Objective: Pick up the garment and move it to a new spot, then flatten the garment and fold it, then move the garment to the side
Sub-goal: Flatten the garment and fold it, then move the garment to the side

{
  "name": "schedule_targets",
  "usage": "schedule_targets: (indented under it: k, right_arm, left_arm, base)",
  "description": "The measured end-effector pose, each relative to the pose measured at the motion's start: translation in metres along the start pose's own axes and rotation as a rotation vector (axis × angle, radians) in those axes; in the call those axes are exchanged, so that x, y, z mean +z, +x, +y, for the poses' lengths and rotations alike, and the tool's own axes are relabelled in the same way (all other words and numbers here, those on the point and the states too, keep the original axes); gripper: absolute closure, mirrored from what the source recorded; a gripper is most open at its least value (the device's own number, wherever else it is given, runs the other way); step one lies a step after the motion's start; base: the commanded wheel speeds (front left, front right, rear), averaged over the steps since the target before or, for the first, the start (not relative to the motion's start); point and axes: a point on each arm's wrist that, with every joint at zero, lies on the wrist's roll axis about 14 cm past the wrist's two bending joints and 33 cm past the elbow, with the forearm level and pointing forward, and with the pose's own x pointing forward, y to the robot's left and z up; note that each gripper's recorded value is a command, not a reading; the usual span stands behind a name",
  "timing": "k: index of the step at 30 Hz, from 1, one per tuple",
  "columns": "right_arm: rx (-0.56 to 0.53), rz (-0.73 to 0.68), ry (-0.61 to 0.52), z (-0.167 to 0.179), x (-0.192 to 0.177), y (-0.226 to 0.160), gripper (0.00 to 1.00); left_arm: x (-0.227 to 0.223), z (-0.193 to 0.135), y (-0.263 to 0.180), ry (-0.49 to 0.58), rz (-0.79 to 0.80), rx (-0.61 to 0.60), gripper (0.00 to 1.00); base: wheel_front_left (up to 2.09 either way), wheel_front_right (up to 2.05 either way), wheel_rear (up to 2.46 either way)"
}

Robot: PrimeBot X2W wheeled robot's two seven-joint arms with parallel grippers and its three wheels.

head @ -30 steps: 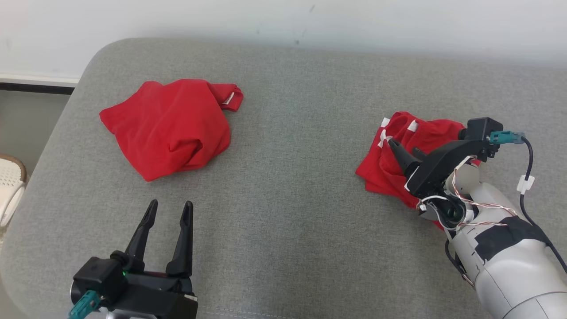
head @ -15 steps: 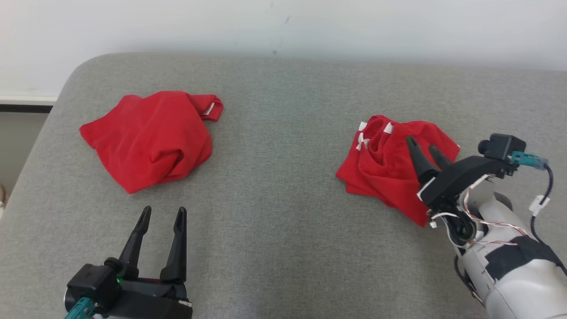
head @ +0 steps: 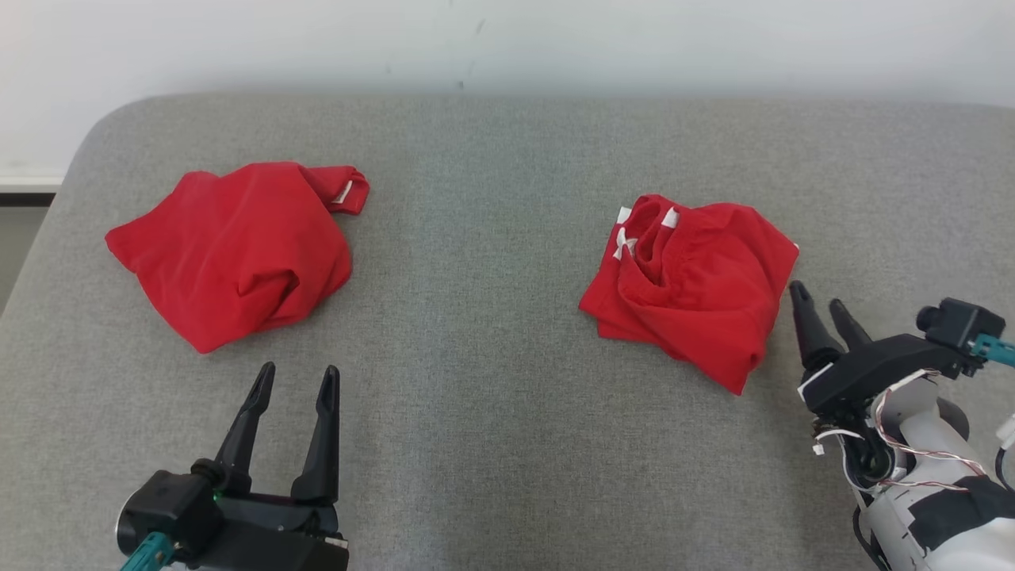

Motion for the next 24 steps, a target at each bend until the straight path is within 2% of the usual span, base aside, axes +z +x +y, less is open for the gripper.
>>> schedule_targets:
  k: [9, 16, 24]
  right_arm:
    - [-0.105, 0.031, 0.153, -0.029, -0.018, 0.009, 0.00]
    - [-0.101, 0.073, 0.296, -0.015, -0.033, 0.027, 0.00]
    - [-0.135, 0.140, 0.356, -0.010, -0.046, 0.037, 0.00]
  left_arm:
    - [-0.009, 0.007, 0.003, 0.007, 0.027, 0.010, 0.00]
    - [-0.007, 0.017, 0.004, 0.021, 0.026, 0.036, 0.00]
    - [-0.008, 0.025, 0.001, 0.030, 0.034, 0.056, 0.00]
  base:
    - [0.00, 0.00, 0.00]
    - [0.00, 0.00, 0.00]
    - [0.00, 0.00, 0.00]
